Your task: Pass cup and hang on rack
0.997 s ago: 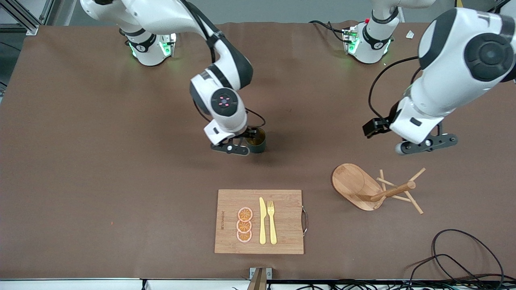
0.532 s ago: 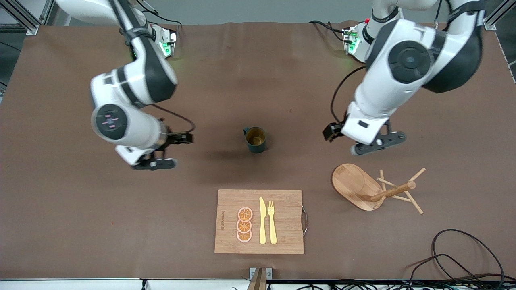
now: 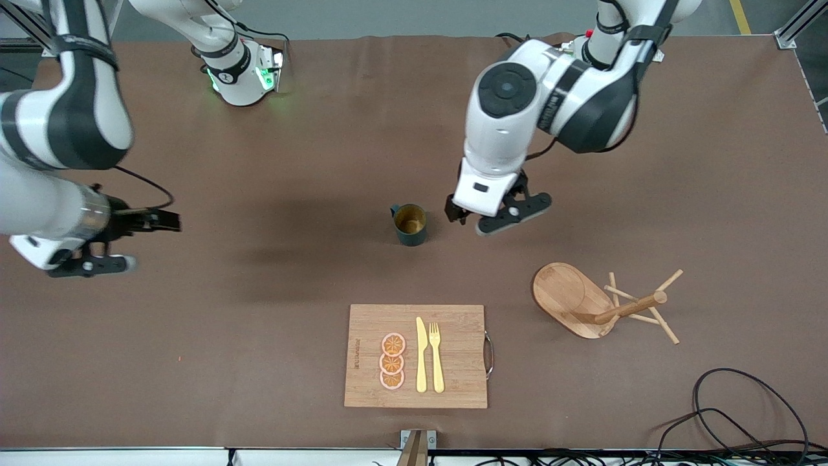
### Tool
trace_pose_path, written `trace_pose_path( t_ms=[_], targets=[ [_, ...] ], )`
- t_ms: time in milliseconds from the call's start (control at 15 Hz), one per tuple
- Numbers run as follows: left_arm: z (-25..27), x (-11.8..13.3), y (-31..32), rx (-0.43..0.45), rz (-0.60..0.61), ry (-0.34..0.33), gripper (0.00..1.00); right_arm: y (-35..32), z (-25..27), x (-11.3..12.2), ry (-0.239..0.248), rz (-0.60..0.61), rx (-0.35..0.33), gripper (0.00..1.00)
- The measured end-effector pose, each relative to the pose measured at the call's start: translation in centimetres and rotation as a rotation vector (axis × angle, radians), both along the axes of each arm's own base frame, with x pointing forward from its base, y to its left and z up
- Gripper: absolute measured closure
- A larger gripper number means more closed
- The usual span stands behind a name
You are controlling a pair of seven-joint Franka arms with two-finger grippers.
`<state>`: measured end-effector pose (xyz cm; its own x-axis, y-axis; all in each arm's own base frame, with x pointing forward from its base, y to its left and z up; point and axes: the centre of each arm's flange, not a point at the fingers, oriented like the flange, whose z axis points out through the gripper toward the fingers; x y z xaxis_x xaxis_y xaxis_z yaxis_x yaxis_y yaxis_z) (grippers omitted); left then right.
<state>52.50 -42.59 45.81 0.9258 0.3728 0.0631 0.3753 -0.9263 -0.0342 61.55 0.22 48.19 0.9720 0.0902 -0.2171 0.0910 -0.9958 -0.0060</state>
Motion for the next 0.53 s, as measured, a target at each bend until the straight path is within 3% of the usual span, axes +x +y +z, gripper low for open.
trace_pose_path(
  t_ms=[266,532],
  targets=[
    [-2.0,-2.9,-4.2,0.048,0.036,-0.043,0.0,-6.7,2.8,-1.0,-0.027,-0.008,0.011,0.0],
    [-4.9,-7.0,-9.0,0.116,0.087,-0.113,0.0,-7.5,5.0,-1.4,-0.031,-0.039,0.006,0.0]
  ],
)
